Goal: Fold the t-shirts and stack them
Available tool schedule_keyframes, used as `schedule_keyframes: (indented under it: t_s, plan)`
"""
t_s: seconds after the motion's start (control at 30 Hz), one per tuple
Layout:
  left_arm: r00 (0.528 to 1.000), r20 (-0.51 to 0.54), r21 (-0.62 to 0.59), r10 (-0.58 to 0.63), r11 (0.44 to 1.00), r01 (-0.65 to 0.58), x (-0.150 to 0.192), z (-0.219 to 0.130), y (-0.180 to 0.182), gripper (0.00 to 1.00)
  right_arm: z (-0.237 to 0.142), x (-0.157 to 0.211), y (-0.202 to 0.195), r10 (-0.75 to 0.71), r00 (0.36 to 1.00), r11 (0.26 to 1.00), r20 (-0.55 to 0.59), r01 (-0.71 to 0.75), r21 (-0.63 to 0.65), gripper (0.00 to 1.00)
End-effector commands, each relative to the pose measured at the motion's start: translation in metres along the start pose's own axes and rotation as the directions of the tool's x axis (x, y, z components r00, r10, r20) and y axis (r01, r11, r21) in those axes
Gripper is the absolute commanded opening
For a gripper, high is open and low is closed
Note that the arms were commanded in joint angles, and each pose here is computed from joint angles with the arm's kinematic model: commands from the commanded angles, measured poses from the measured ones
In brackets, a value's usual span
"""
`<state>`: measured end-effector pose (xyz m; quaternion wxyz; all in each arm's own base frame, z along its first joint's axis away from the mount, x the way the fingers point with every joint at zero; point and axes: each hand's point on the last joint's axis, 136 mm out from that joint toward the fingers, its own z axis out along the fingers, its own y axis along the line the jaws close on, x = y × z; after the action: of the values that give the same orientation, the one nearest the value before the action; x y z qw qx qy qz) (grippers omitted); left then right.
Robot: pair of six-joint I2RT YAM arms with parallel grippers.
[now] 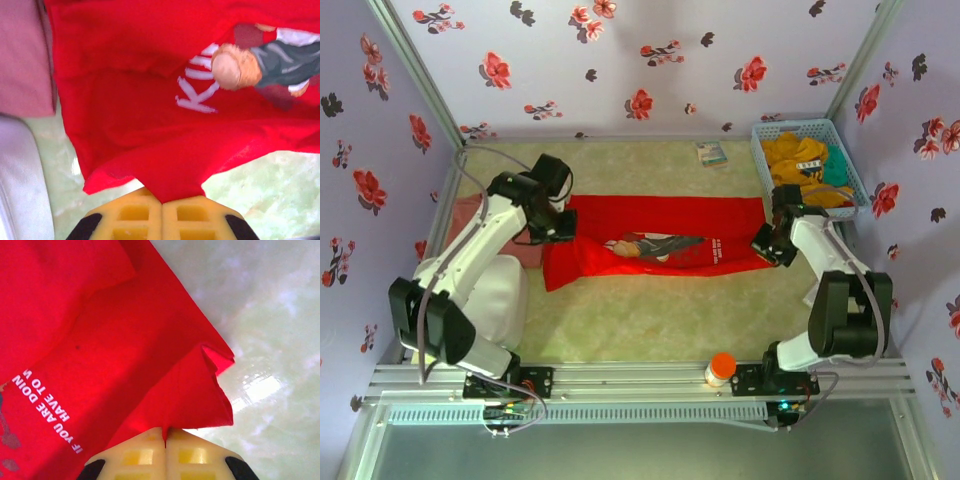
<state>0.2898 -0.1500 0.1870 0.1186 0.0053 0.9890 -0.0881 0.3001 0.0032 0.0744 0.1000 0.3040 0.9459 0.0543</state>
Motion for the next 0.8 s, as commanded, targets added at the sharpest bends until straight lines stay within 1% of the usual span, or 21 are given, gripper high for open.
schedule_keyframes:
  t_s: [0.0, 0.2, 0.33, 0.53, 0.63, 0.7, 0.77]
  plan:
    - [0.997, 0.029, 0.020, 0.072, 0.997, -0.072, -0.025, 0.001, -0.006, 0.00, 0.003, -0.017, 0.014, -0.017, 1.000, 0.999, 0.009, 0.017, -0.029, 0.00]
    - [0.996, 0.009, 0.001, 0.090, 0.996, -0.090, -0.049, 0.022, -0.004, 0.00, 0.017, -0.033, 0.020, -0.020, 1.000, 1.000, -0.008, 0.020, -0.005, 0.00]
    - [0.995, -0.002, -0.016, 0.103, 0.995, -0.103, -0.062, 0.029, -0.005, 0.00, 0.022, -0.042, 0.023, -0.013, 1.000, 1.000, -0.006, 0.013, 0.009, 0.00]
    - [0.994, -0.021, -0.056, 0.105, 0.993, -0.106, -0.072, 0.038, 0.004, 0.00, 0.031, -0.053, 0.024, 0.010, 1.000, 1.000, -0.009, -0.010, 0.014, 0.04]
    - [0.995, -0.029, -0.063, 0.100, 0.993, -0.101, -0.075, 0.043, 0.009, 0.00, 0.034, -0.056, 0.027, 0.021, 1.000, 1.000, -0.013, -0.021, -0.001, 0.09]
    - [0.994, -0.032, -0.063, 0.102, 0.993, -0.104, -0.077, 0.046, 0.009, 0.00, 0.034, -0.058, 0.029, 0.028, 1.000, 1.000, -0.005, -0.028, -0.010, 0.20]
    - [0.994, -0.031, -0.064, 0.104, 0.992, -0.106, -0.079, 0.049, 0.009, 0.00, 0.033, -0.061, 0.033, 0.034, 0.999, 0.999, 0.010, -0.033, -0.028, 0.28]
